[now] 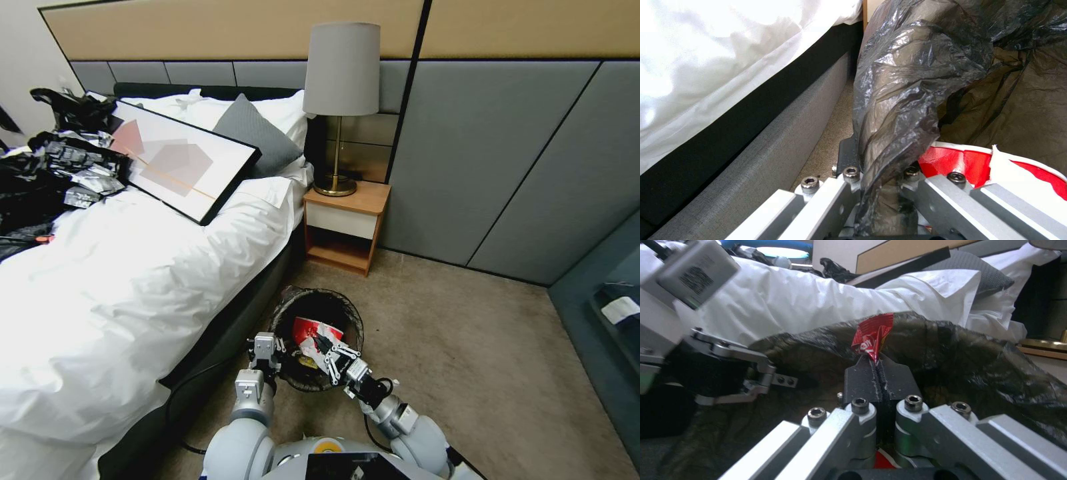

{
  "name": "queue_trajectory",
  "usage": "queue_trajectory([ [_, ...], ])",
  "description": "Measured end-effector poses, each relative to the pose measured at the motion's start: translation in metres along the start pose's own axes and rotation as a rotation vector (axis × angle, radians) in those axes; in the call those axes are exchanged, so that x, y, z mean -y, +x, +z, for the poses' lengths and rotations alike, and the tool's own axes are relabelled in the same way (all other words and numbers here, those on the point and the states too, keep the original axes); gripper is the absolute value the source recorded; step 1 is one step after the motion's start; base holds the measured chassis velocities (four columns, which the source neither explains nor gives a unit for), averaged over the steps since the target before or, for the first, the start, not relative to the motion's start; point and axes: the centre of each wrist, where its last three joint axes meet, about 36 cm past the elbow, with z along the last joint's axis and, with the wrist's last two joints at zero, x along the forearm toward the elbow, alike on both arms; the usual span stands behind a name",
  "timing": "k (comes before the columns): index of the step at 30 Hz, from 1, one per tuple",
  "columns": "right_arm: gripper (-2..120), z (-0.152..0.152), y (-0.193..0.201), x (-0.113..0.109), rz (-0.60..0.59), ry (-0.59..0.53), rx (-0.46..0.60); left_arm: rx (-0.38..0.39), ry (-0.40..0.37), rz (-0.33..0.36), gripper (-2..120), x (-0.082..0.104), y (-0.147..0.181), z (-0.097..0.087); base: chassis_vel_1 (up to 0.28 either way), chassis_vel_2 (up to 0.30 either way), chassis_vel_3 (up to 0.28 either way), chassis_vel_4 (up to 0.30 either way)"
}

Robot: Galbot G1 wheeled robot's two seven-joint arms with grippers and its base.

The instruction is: Pick up the trash bin, then pick up the garbage from the floor and place it into the trash bin.

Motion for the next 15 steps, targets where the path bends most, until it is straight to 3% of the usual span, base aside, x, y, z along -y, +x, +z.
queue_trajectory([
  [13, 44, -0.002, -0.0022, 0.0027, 0.011, 0.005, -0.001, -0.002, -0.007, 0.0, 0, 0.0017, -0.0002, 0.0015, 0.0, 0.0, 0.0, 0.0],
  [15, 56, -0.0018, -0.0004, 0.0031, 0.016, 0.006, -0.006, -0.005, -0.006, 0.006, 0, 0.0015, 0.0006, 0.002, 0.0, 0.0, 0.0, 0.0],
])
